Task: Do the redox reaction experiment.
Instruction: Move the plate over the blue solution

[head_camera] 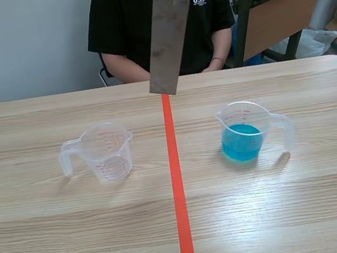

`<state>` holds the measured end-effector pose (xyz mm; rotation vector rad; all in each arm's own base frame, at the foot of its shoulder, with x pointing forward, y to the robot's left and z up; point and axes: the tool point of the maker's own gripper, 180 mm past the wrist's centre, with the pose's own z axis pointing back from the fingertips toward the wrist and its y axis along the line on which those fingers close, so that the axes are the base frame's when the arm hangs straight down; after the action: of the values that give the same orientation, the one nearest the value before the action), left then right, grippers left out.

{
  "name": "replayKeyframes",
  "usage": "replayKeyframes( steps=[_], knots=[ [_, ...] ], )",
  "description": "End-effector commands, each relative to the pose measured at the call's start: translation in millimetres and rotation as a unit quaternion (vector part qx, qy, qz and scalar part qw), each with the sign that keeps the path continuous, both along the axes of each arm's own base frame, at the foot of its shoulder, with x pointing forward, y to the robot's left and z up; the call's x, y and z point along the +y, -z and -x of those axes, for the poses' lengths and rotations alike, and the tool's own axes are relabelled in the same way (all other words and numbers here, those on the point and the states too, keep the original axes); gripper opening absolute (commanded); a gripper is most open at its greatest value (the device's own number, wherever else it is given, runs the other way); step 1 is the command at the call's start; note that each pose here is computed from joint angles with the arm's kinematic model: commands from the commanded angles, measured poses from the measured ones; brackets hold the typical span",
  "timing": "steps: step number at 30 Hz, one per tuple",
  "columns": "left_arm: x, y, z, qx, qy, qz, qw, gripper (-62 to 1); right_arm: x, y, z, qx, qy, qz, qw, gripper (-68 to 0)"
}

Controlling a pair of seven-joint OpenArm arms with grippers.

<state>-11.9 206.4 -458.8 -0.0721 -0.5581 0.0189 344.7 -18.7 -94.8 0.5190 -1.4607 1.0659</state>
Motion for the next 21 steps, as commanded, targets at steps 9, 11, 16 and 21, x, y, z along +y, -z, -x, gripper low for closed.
replayKeyframes(
  steps=[9, 11, 16, 21],
  knots=[
    [1, -3, -2, -0.007, 0.002, 0.0, 1.0, -56.2, -65, -7, -4.8, -0.003, 0.059, 0.027, 0.9979, -65.8],
    [1, -3, -2, -0.007, 0.002, 0.001, 1.0, -56.2, -78, -5, -5.4, -0.001, 0.076, 0.033, 0.9966, -65.8],
    [1, -5, -5, -0.016, 0.001, 0.001, 0.9999, -56.2, -102, -2, -4.6, 0.005, 0.106, 0.038, 0.9937, -65.8],
    [0, -2, 1, 0.001, 0.003, 0.002, 1.0, -56.2, -107, 2, -3.5, 0.011, 0.113, 0.044, 0.9926, -65.8]
  ],
)
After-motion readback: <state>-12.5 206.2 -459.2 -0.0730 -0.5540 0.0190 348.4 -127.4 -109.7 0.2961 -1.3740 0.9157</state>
